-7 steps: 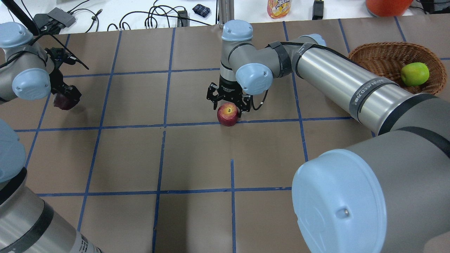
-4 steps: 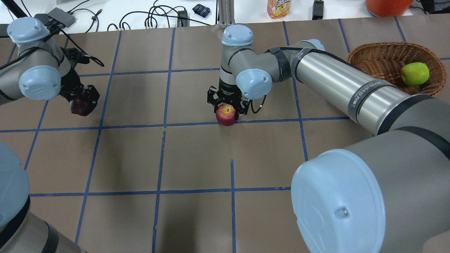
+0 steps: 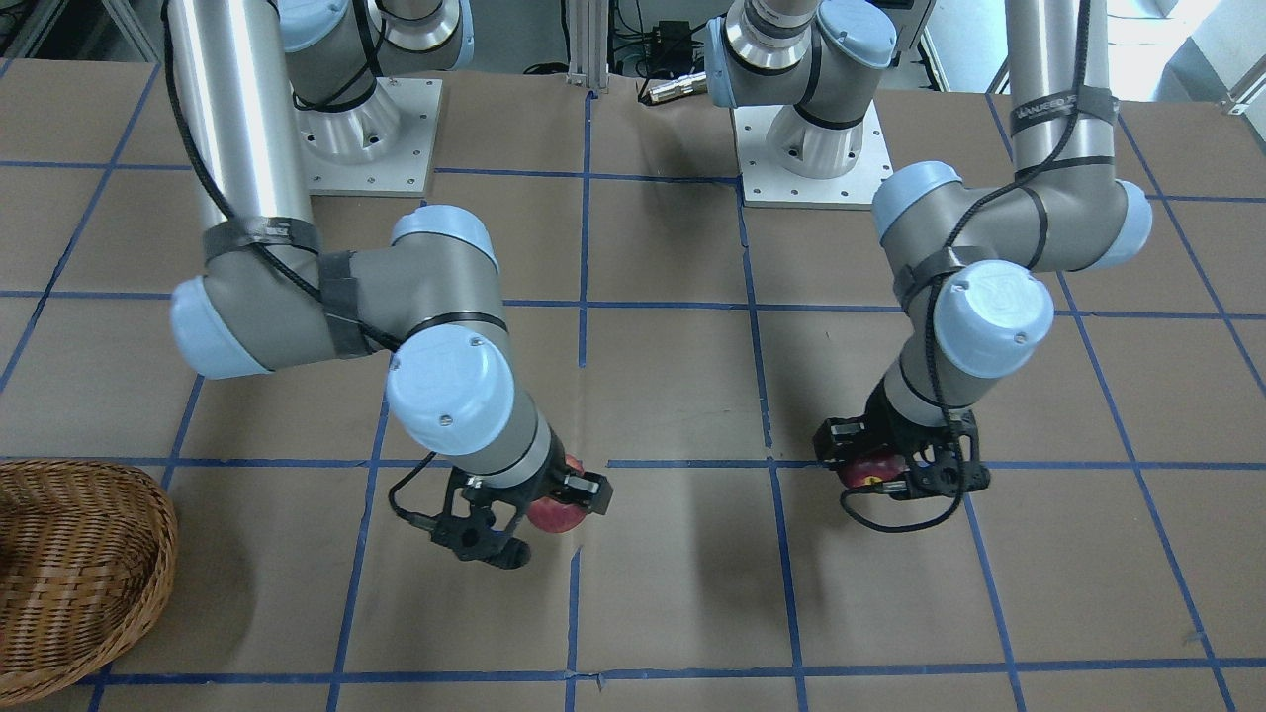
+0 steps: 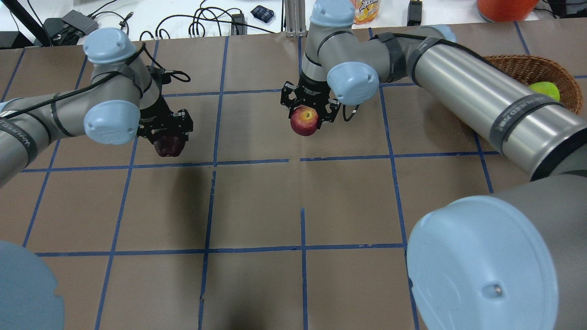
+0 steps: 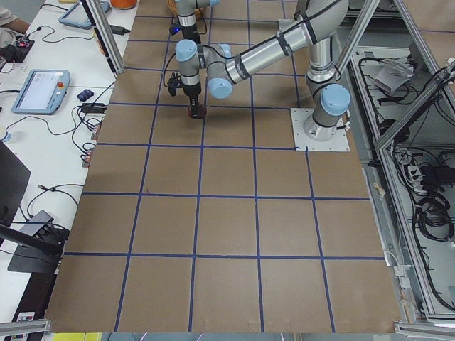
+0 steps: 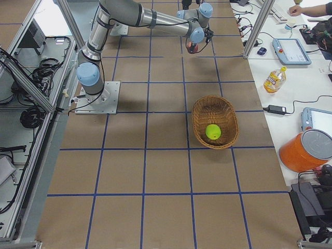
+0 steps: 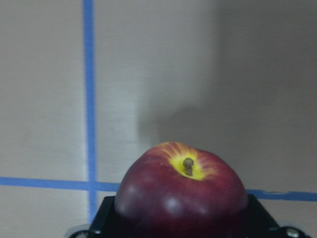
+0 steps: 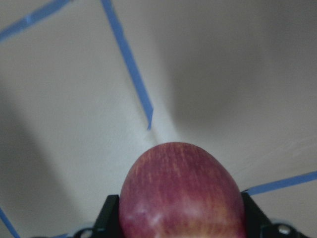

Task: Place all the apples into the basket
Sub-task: 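Carry the red apple to the basket while the left carries the dark red apple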

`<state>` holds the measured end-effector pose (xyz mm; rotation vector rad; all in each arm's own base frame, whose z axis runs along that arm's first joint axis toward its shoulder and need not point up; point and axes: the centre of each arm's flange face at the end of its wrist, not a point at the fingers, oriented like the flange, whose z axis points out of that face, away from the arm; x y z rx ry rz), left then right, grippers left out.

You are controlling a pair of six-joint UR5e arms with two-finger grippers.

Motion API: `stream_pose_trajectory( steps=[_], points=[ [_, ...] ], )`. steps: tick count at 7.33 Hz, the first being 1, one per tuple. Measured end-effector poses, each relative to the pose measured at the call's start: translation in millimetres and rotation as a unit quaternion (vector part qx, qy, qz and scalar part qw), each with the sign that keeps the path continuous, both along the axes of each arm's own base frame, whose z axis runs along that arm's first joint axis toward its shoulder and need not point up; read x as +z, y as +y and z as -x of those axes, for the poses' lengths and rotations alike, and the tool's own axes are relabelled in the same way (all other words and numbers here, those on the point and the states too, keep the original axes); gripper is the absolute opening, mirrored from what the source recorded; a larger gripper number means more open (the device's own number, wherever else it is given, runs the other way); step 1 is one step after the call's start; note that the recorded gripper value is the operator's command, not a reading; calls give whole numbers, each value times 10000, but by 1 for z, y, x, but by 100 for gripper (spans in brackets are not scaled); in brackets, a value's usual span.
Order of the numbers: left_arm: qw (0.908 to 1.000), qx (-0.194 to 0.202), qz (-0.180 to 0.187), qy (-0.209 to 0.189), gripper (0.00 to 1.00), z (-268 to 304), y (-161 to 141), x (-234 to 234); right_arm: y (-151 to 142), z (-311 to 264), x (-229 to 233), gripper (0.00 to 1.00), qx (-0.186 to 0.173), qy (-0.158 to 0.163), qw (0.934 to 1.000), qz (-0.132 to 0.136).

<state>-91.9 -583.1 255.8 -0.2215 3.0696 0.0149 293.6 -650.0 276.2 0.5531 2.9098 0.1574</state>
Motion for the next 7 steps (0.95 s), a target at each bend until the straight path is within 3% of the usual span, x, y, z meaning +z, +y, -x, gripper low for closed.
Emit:
stream_pose_trajectory(
  steps=[2, 3, 5, 7],
  points=[
    [9967, 739, 308, 120, 26, 121, 18, 5, -44, 114, 56, 0, -149, 249, 9994, 181],
    [9932, 1022, 504, 244, 26, 180, 29, 7, -60, 178, 74, 0, 106, 543, 9981, 258],
    [9899, 1302, 432, 360, 29, 244, 51, -14, -70, 317, 85, 0, 821, 1059, 9908, 208],
    [9853, 1651, 295, 328, 55, 261, 57, -37, -70, 400, 66, 0, 1416, 1195, 9827, 74]
  ],
)
